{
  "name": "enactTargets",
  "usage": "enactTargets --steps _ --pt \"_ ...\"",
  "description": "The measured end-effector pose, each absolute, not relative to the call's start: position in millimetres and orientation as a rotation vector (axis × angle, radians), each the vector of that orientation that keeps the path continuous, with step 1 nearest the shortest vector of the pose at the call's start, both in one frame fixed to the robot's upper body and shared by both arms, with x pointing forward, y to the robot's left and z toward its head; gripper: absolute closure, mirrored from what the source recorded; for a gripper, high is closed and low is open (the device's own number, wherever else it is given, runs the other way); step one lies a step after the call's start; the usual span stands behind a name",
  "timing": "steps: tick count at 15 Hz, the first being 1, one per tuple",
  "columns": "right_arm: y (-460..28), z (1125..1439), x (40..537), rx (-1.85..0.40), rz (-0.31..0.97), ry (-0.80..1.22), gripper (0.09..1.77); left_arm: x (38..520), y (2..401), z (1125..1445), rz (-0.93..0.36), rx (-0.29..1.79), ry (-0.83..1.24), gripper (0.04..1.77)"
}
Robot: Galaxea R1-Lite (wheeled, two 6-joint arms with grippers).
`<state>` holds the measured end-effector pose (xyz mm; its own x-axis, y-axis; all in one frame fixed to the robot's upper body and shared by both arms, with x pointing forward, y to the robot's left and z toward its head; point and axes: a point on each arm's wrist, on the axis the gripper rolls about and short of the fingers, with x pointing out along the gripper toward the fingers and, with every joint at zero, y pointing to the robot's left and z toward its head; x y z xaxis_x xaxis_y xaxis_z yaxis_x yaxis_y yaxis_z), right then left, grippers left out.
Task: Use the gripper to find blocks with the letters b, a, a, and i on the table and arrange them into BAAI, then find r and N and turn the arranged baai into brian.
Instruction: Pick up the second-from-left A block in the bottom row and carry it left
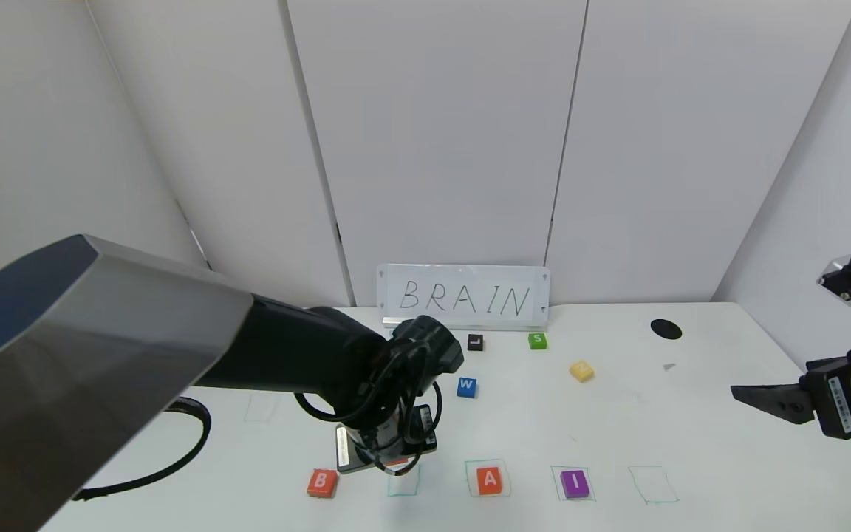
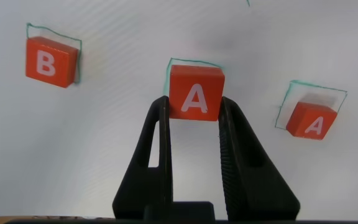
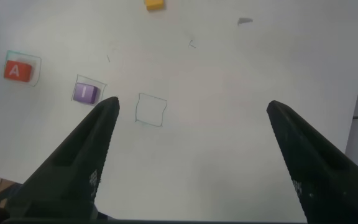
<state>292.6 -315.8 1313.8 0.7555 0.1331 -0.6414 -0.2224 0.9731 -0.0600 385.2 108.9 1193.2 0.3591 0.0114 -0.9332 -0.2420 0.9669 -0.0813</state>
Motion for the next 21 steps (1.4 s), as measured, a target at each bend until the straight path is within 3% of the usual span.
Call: enactTargets --steps 4,8,14,21 --pt "-316.0 1314.9 291.2 -0.136 0.193 0.683 0.15 376.7 145.4 1218.2 -0.035 -0.069 1.265 1.31" --pt "-315.9 1315.9 289.5 -0.136 0.195 0.677 0.15 378.8 188.5 1230.4 -0.079 0.005 1.257 1.31" --pt "-315.8 1316.4 288.7 -0.137 0.198 0.674 0.15 392.5 240.4 1235.0 -0.082 0.05 1.245 1.31" --pt "-315.9 1316.9 287.9 -0.14 0.2 0.672 0.15 426.2 289.0 1214.2 -0.012 0.037 1.231 1.31"
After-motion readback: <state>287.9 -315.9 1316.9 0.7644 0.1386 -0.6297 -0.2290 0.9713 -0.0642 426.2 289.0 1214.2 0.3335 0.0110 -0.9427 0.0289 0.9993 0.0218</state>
